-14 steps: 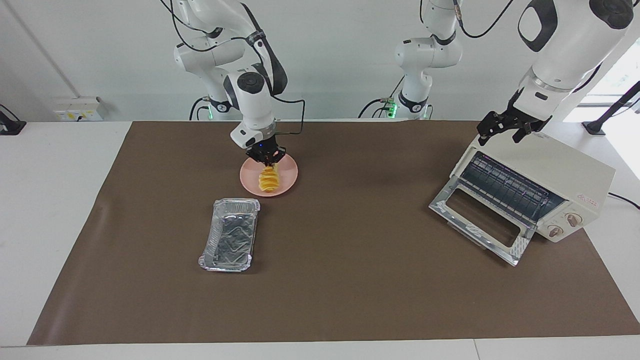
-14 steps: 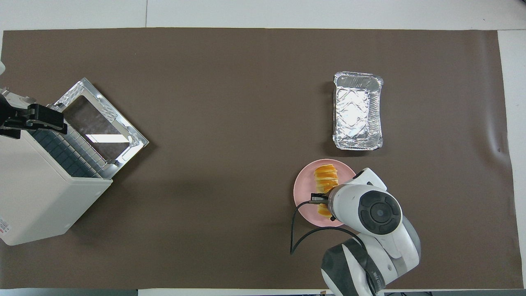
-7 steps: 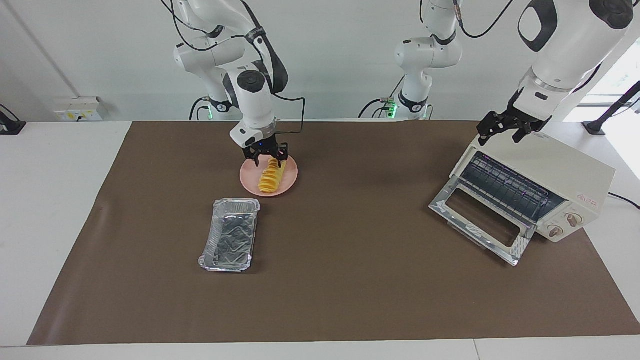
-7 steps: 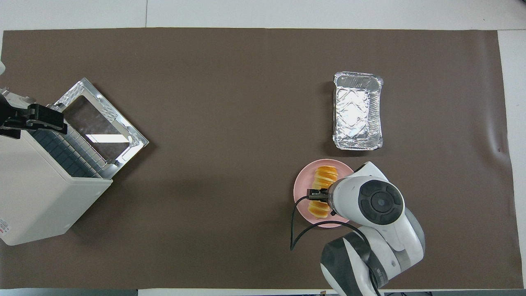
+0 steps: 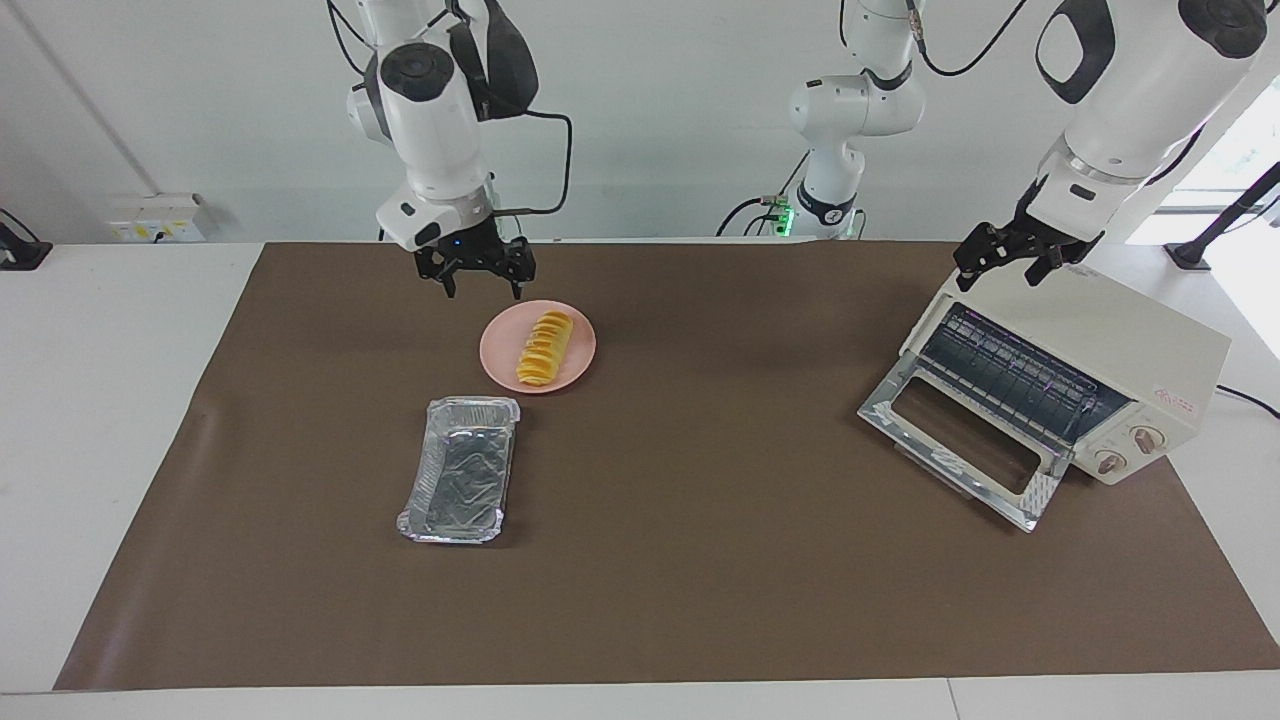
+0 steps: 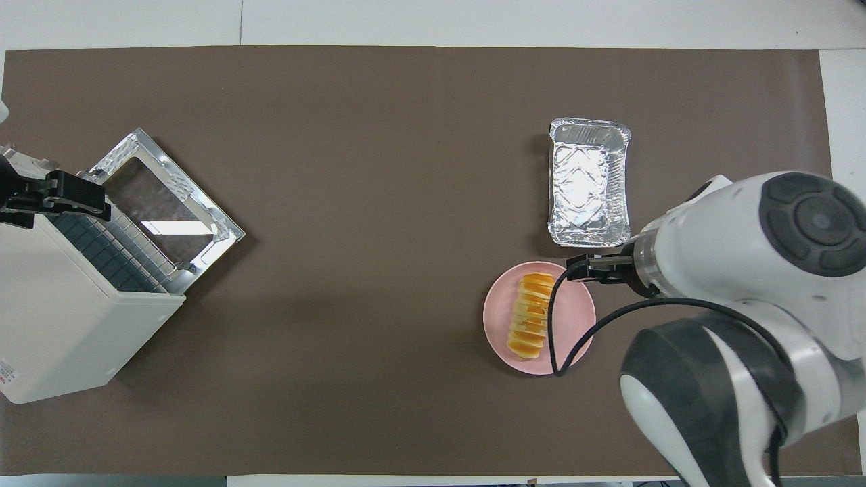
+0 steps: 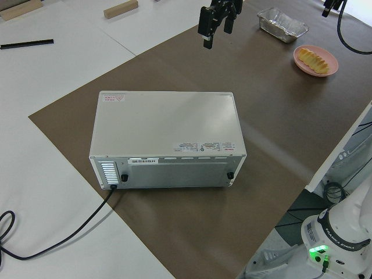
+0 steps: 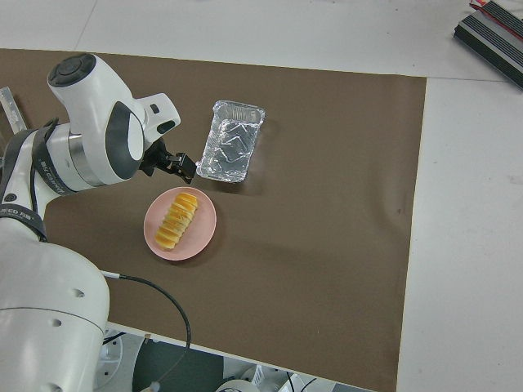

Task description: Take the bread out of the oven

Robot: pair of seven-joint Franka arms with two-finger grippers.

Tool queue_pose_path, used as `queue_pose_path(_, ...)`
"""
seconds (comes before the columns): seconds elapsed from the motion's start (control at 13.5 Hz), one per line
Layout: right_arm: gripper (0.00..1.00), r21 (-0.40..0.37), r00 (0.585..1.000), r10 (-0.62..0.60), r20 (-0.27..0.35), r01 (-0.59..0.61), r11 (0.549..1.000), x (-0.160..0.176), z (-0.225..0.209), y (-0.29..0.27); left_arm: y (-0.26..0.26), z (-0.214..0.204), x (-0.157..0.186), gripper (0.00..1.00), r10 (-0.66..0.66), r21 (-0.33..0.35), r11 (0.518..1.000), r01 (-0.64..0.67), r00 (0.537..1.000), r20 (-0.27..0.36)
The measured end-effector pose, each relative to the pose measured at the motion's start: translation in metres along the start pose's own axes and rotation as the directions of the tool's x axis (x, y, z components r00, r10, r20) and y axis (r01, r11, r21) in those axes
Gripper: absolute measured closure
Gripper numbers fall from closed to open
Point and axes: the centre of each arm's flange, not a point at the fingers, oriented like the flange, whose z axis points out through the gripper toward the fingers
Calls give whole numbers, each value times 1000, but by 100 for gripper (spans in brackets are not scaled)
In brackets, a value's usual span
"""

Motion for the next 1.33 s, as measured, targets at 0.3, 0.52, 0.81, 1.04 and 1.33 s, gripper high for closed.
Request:
queue_pose_path(0.3, 0, 12, 997, -66, -27, 67, 998, 5, -90, 68, 0, 0, 0, 0, 0, 0, 1000, 0, 1000, 0)
queue_pose_path(0.52, 0, 21, 995, -100, -1, 100, 995, 0, -116, 105, 0, 0, 0, 0, 0, 0, 1000, 0, 1000, 0)
queue_pose_path(0.81, 0, 25, 988, -143, 53, 142, 990, -3, -114, 118, 0, 0, 0, 0, 0, 0, 1000, 0, 1000, 0)
queue_pose_path(1.04, 0, 17, 988, -135, 78, 134, 991, 5, -103, 133, 0, 0, 0, 0, 0, 0, 1000, 0, 1000, 0)
queue_pose_path(1.33, 0, 15, 989, -125, 74, 124, 992, 33, -76, 137, 0, 0, 0, 0, 0, 0, 1000, 0, 1000, 0)
